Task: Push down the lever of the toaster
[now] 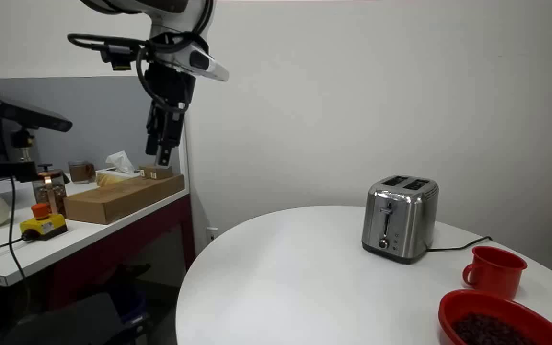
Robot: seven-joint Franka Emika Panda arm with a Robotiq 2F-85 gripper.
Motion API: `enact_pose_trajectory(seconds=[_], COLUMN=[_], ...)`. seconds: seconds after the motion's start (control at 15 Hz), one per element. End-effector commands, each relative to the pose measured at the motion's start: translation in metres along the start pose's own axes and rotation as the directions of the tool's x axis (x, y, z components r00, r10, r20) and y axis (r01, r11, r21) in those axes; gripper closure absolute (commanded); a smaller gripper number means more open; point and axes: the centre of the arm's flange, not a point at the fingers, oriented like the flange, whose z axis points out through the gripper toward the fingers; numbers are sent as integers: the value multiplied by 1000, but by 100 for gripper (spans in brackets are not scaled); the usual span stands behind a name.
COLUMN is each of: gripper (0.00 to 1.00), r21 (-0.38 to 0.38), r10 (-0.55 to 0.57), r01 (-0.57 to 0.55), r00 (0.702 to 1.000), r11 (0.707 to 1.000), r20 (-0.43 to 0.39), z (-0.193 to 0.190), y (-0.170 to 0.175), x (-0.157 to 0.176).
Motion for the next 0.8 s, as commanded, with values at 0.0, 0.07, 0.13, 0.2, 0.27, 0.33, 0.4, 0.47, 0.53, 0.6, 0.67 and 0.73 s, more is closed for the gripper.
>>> enact_pose_trajectory(seconds=[0.0,0.07,0.13,0.2,0.27,0.33,0.4,0.47,0.53,0.6,0.67,0.73], gripper=[0,0,0,0,0,0,0,0,0,0,0,0], r21=[0,0,0,0,0,6,3,3,-6,-17,-22,-25], r10=[0,0,0,0,0,16,32,35,39,42,51,61], r01=[0,0,0,0,0,-15,-32,-36,-42,-50,-64,-78], r00=[1000,1000,1000,1000,1000,998,992,982,967,949,931,913], r11=[1000,1000,1000,1000,1000,1000,999,999,999,999,998,997], r20=[0,0,0,0,0,-62,-120,-186,-251,-314,-360,-404], z=[0,0,0,0,0,0,-3,-7,-13,-18,-24,-28], y=[0,0,0,0,0,2,6,8,12,16,20,26], x=[0,0,0,0,0,10,28,44,67,88,106,128])
